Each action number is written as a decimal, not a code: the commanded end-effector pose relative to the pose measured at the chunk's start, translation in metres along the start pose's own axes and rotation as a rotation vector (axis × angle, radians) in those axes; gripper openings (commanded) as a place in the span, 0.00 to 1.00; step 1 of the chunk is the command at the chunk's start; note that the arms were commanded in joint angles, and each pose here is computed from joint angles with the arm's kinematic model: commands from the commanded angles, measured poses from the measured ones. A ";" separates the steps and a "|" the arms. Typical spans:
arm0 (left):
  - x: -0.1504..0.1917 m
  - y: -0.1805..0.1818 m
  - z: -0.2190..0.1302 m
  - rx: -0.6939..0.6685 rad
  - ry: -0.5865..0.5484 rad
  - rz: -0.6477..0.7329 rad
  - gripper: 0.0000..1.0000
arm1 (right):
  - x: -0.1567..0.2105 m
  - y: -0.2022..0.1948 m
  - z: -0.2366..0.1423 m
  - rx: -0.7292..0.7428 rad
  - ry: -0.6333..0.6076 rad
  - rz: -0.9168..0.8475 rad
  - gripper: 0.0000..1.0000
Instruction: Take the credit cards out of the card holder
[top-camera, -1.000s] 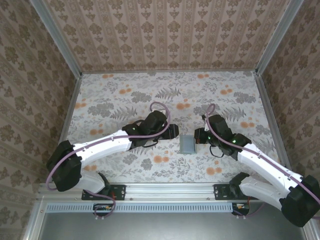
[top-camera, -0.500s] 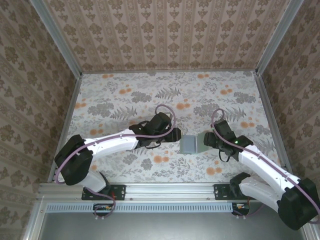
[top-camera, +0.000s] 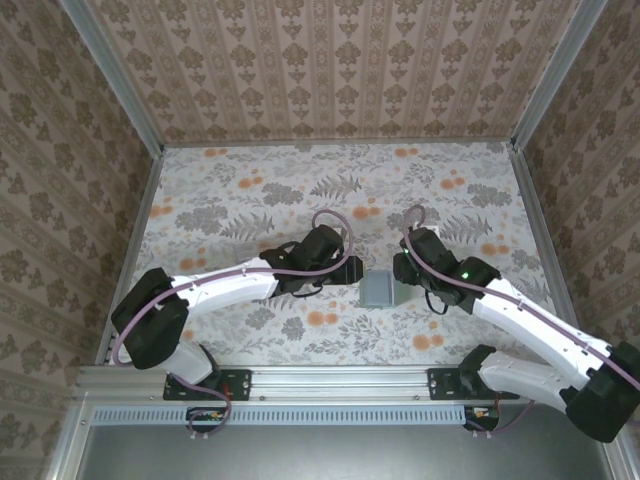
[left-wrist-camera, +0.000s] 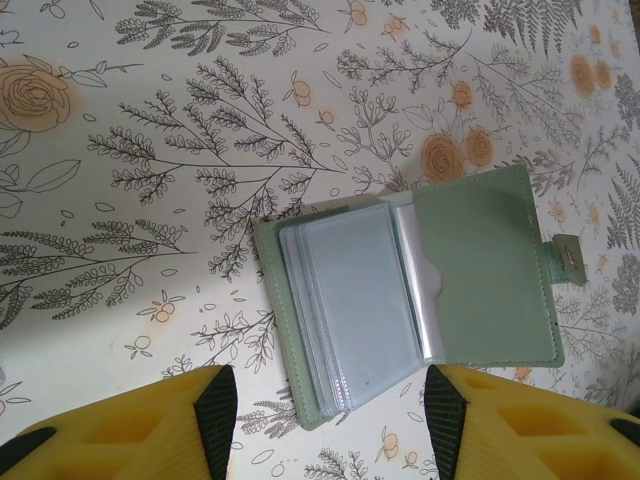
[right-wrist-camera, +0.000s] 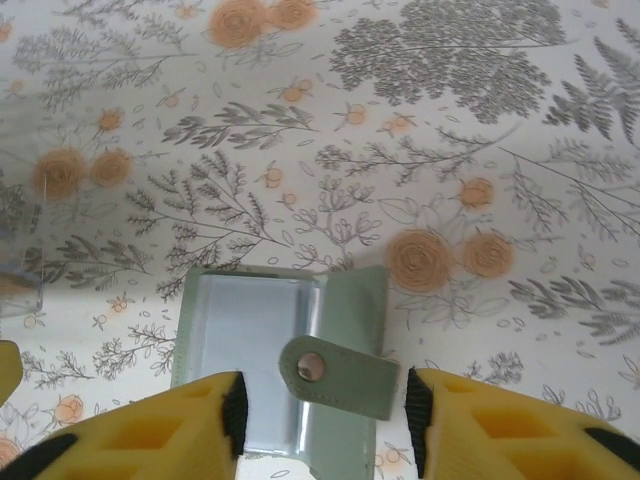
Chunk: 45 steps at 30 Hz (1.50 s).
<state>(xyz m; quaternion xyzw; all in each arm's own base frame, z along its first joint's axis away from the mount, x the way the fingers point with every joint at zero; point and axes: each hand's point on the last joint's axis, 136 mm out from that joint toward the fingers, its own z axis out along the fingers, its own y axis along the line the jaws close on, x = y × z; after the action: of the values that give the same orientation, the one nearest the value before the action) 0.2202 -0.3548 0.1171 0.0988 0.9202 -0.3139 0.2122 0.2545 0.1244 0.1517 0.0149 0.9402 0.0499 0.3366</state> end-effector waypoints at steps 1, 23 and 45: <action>-0.005 -0.003 -0.004 0.001 -0.011 0.025 0.55 | 0.012 0.017 0.011 -0.056 0.078 -0.016 0.37; 0.020 -0.013 0.050 0.092 0.118 -0.031 0.19 | 0.080 -0.031 0.080 0.107 0.289 0.164 0.24; 0.025 -0.009 0.056 0.068 0.143 -0.018 0.19 | 0.095 -0.042 0.092 0.079 0.333 0.349 0.26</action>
<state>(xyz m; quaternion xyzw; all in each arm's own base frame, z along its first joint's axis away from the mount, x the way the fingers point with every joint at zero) 0.2124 -0.3920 0.0659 0.1137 0.9244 -0.3372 0.1372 0.2430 0.0855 0.0231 0.1734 0.9678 0.0390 0.1784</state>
